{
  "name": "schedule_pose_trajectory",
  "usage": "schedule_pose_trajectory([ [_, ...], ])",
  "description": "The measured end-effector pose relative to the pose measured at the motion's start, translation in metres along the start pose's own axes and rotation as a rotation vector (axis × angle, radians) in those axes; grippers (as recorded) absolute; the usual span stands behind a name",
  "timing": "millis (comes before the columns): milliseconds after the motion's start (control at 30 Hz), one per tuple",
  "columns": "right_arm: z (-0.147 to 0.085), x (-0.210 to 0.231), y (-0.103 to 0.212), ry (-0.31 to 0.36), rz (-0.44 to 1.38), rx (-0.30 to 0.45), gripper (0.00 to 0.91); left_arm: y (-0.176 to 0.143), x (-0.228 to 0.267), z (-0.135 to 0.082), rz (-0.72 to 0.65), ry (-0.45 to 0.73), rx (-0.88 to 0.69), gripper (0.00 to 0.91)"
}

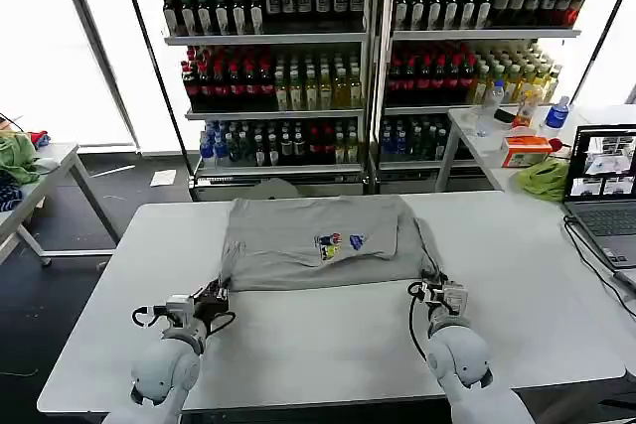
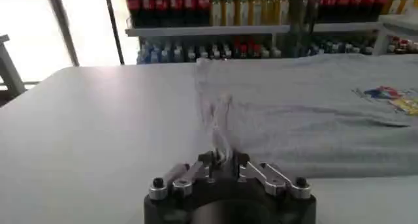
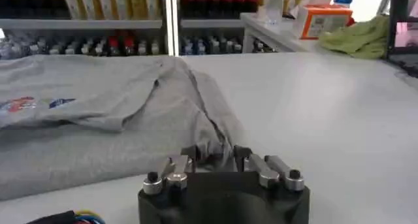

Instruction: Fold and organize the clothes.

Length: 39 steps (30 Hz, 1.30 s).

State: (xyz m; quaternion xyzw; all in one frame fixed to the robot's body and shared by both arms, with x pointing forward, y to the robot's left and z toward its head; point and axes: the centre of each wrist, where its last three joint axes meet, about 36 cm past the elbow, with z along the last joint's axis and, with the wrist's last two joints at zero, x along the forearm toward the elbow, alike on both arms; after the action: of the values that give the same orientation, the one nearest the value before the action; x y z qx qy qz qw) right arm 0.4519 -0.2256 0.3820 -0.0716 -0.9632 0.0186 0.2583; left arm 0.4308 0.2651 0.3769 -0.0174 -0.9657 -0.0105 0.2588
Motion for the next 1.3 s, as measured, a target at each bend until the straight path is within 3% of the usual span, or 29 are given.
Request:
schedule_pose_trajectory([
  [433, -0.004, 0.014, -0.003, -0.01, -0.001, -0.007, 0.0, 0.0, 0.008, 0.002, 0.003, -0.003, -0.007, 0.01],
  [833, -0.017, 0.061, -0.003, -0.085, -0.004, -0.016, 0.0, 0.004, 0.039, -0.003, -0.002, -0.044, -0.021, 0.01],
  [1300, 0.022, 0.139, -0.001, -0.056, 0.02, -0.042, 0.0, -0.004, 0.103, 0.015, 0.003, -0.072, -0.023, 0.01],
])
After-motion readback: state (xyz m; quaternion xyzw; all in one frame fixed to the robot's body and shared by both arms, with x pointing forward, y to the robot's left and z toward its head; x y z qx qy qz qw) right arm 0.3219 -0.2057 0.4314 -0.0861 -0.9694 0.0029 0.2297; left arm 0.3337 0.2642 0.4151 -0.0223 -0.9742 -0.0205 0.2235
